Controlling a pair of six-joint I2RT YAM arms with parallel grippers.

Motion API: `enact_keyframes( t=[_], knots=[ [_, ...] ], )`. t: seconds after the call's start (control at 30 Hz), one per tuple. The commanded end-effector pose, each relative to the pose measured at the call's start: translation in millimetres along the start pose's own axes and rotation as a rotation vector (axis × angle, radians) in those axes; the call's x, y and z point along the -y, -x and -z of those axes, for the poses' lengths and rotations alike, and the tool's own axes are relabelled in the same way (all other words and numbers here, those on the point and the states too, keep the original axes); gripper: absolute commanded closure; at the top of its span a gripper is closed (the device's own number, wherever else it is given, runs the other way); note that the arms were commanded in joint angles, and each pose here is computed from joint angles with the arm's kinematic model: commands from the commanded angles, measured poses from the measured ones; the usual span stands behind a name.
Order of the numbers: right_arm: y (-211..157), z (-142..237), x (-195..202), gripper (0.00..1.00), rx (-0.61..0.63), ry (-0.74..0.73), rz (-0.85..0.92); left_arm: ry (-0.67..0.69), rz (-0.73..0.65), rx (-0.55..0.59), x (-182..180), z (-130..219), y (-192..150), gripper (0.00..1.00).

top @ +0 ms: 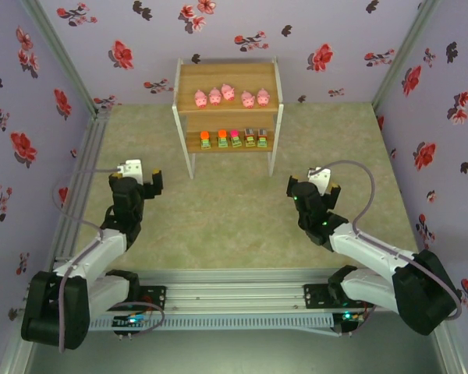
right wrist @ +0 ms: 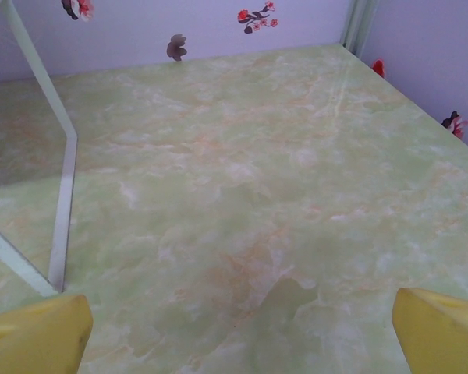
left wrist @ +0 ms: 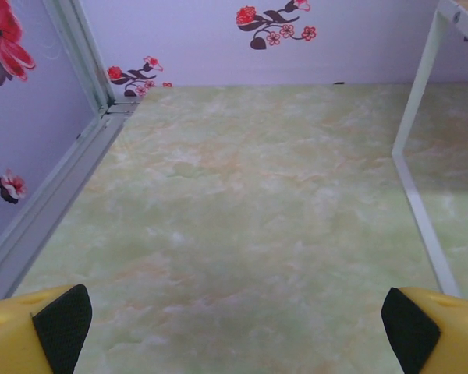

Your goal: Place and organize the plastic toys onto the shelf

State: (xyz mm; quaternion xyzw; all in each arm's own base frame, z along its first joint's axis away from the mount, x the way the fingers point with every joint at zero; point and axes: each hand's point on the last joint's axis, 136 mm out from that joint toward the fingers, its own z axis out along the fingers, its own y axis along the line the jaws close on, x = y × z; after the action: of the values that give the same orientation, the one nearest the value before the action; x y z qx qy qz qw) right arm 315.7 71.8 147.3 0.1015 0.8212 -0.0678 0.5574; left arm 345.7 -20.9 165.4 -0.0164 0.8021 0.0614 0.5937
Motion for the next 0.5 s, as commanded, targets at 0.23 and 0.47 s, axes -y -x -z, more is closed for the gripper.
enact_keyframes(
  t=[0.23, 0.47],
  knots=[
    [2, -2, -13, 0.01, 0.002, 0.068, -0.01, 0.131, -0.039, 0.066, -32, -14, 9, 0.0],
    [1, -3, -17, 0.01, -0.003, 0.079, -0.006, 0.156, -0.028, 0.073, -41, -26, -5, 0.0]
  ],
)
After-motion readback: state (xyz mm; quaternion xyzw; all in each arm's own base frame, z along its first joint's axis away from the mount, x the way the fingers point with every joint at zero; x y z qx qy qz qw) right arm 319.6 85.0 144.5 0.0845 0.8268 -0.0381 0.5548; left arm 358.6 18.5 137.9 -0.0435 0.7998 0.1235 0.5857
